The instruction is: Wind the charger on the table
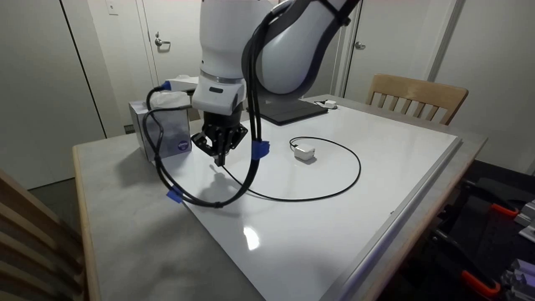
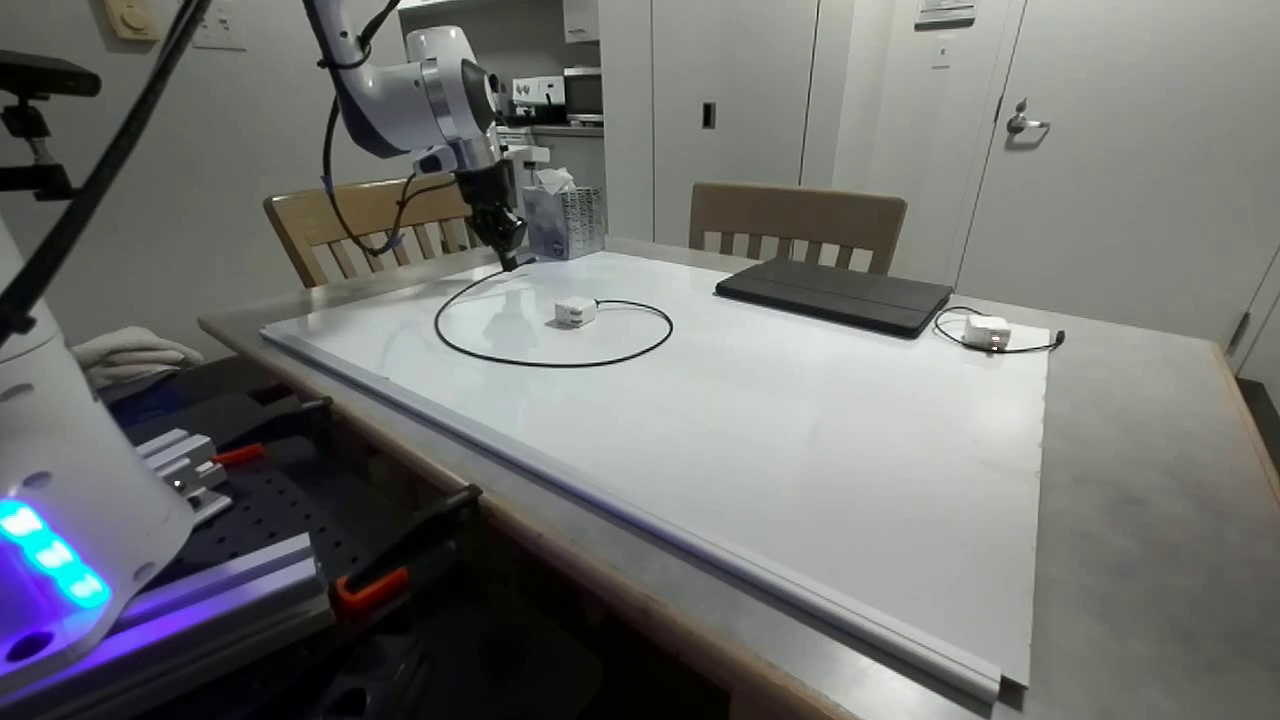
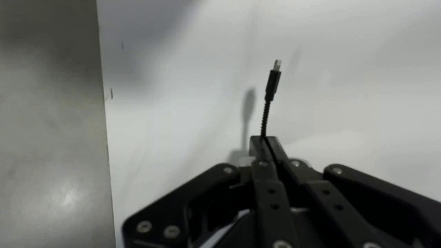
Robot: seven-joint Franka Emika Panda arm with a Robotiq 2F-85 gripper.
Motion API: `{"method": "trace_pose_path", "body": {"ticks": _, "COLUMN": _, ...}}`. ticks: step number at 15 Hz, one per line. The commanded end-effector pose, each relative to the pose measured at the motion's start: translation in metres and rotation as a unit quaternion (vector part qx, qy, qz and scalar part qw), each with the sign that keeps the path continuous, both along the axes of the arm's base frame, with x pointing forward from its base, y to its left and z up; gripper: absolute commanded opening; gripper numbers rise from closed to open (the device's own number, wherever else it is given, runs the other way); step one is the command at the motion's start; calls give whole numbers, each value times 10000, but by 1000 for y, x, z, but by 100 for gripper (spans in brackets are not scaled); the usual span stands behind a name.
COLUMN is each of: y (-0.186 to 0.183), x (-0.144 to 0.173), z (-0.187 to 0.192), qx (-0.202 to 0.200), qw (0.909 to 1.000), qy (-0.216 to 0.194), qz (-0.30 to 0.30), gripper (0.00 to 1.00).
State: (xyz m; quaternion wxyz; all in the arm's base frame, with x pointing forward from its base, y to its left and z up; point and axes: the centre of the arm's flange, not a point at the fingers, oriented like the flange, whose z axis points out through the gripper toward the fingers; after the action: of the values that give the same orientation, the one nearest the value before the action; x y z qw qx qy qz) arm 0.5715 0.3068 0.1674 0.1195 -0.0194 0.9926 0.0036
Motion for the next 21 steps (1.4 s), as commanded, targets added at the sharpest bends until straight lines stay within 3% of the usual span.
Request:
{"method": "trace_pose_path", "body": {"ticks": 1, "y": -27, "x": 21, "z": 21, "qx": 74, "qw": 9991, "qy": 38, "qz": -418, "gripper": 1}}
{"method": "trace_pose_path", "body": {"ticks": 2, "y": -13, "x": 13, "z": 8, "qx": 9, "qw": 9996, "qy": -80, "qz": -258, "gripper": 3}}
{"method": "trace_pose_path", "body": {"ticks": 9, "y": -24, "x": 22, "z": 11, "qx": 48, "qw": 9990, "qy": -67, "qz": -438, "gripper": 1}}
{"method": "trace_pose_path", "body": {"ticks": 11, "y": -29, "x": 28, "z": 13, "qx": 73, "qw": 9969, "qy": -216, "qz": -755, "gripper": 1}}
{"method": "trace_pose_path", "body": {"ticks": 16, "y": -71, "x": 63, "z": 30, "qx": 93, "qw": 9708, "qy": -874, "qz": -2231, "gripper": 1}}
{"method": "trace_pose_path", "body": {"ticks": 19, "y": -105, "x": 83, "z": 40, "qx": 22, "qw": 9452, "qy": -1274, "qz": -3007, "gripper": 1}}
{"method": "trace_pose_path", "body": {"ticks": 21, "y": -128, "x": 91, "z": 46, "qx": -44, "qw": 9229, "qy": -1559, "qz": -3521, "gripper": 1}}
